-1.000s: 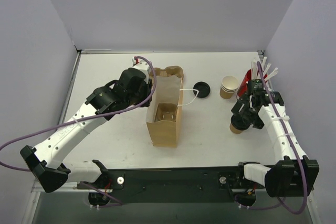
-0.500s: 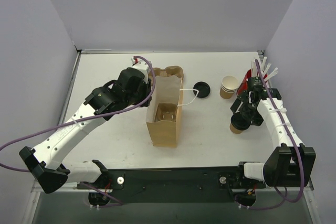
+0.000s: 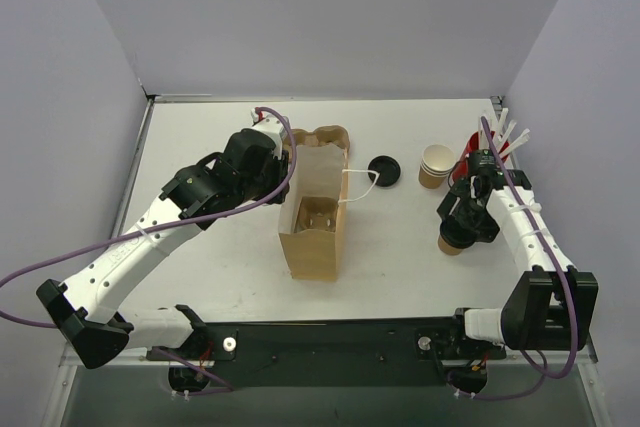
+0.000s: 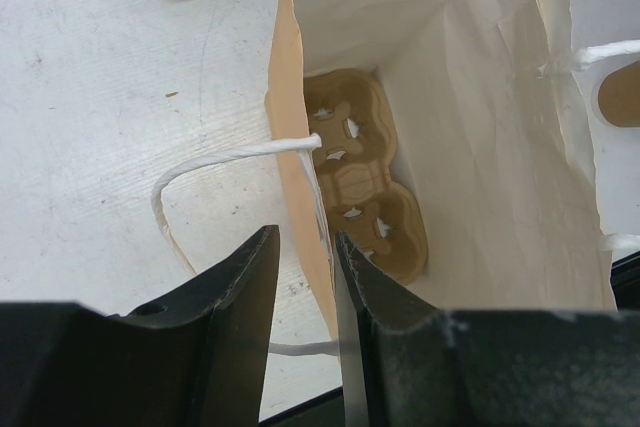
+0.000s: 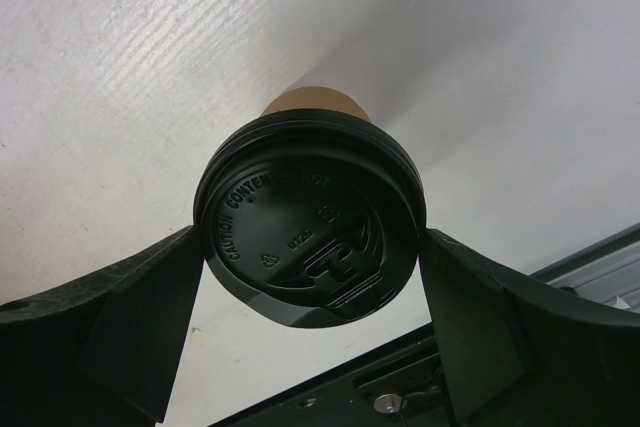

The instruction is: Pack the takeout coffee

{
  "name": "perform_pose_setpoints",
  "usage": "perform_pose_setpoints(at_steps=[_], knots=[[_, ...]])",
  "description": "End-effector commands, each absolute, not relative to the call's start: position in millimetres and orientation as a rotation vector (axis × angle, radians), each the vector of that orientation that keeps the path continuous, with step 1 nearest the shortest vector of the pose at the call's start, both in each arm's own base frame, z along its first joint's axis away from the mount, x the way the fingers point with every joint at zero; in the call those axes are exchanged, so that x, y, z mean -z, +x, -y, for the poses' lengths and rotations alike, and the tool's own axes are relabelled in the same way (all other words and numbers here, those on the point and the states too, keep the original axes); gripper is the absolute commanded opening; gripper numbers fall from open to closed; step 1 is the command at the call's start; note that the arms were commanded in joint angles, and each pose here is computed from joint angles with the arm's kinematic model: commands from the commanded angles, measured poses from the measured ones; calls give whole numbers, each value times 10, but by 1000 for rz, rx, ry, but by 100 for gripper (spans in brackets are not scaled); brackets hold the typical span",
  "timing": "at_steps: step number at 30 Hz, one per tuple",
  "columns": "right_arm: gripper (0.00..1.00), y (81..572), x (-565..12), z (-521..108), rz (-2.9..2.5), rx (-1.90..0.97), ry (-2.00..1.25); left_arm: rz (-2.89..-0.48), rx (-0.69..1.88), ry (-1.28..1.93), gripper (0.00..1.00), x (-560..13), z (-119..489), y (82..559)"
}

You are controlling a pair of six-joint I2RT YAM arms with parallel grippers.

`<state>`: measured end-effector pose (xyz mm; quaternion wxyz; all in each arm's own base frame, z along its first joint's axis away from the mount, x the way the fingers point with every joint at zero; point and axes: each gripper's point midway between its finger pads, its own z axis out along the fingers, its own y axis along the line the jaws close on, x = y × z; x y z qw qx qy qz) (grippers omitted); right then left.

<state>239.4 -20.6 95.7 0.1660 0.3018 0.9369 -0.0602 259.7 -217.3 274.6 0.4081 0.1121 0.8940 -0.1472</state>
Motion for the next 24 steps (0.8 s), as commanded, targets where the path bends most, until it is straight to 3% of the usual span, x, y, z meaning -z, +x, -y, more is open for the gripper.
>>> perform_pose_setpoints(at_steps=[1,13,24], knots=[[81,2290,-889,265,-2697,225,866,-2197,415,271,38,-2892,2210,2643],[57,2305,-1001,234,-2677,189,850,-2205,416,268,38,-2875,2221,2653],[52,2296,-1659,99,-2583,72,787,-2229,412,293,38,-2876,2260,2655]])
